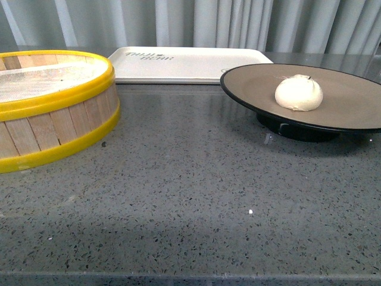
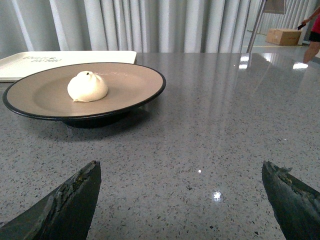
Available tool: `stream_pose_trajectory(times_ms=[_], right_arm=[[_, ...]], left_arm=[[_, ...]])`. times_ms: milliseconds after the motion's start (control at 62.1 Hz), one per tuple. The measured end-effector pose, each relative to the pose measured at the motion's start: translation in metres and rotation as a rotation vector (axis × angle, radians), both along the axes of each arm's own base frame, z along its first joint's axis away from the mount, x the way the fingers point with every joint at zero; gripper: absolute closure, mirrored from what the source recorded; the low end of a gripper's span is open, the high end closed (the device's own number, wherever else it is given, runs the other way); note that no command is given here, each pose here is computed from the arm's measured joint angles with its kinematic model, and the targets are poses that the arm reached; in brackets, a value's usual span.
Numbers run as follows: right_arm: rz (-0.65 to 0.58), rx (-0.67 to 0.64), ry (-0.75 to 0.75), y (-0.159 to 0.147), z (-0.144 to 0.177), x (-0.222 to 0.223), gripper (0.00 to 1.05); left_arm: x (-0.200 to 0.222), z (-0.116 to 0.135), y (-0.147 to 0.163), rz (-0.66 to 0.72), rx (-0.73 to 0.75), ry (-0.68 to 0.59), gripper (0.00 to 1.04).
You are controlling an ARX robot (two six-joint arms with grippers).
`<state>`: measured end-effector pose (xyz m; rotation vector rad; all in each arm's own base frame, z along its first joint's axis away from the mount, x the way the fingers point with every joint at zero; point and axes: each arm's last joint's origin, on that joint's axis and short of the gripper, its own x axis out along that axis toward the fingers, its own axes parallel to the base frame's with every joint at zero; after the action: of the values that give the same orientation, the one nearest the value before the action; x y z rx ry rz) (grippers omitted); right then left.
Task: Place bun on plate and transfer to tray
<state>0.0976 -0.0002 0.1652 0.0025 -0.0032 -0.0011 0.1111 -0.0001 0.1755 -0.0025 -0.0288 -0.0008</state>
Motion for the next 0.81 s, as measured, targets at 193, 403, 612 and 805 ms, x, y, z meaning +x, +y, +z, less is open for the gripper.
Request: stream_pose_trajectory(times_ms=[193, 403, 612, 805], right_arm=[[0.000, 0.000, 0.000, 0.000, 0.000, 0.000, 0.08], [0.000, 0.000, 0.000, 0.000, 0.000, 0.000, 0.08], [0.000, 0.000, 0.000, 0.000, 0.000, 0.000, 0.08], [0.000, 0.000, 0.000, 0.000, 0.000, 0.000, 0.08]], left_arm=[[-0.003, 0.000, 0.000, 0.000, 0.000, 0.000, 1.01], [-0.015, -0.003, 0.000, 0.000, 0.000, 0.002, 1.01], [-0.015, -0.003, 0.000, 0.000, 0.000, 0.006, 0.89], [-0.015, -0.003, 0.000, 0.000, 0.000, 0.006, 0.55]])
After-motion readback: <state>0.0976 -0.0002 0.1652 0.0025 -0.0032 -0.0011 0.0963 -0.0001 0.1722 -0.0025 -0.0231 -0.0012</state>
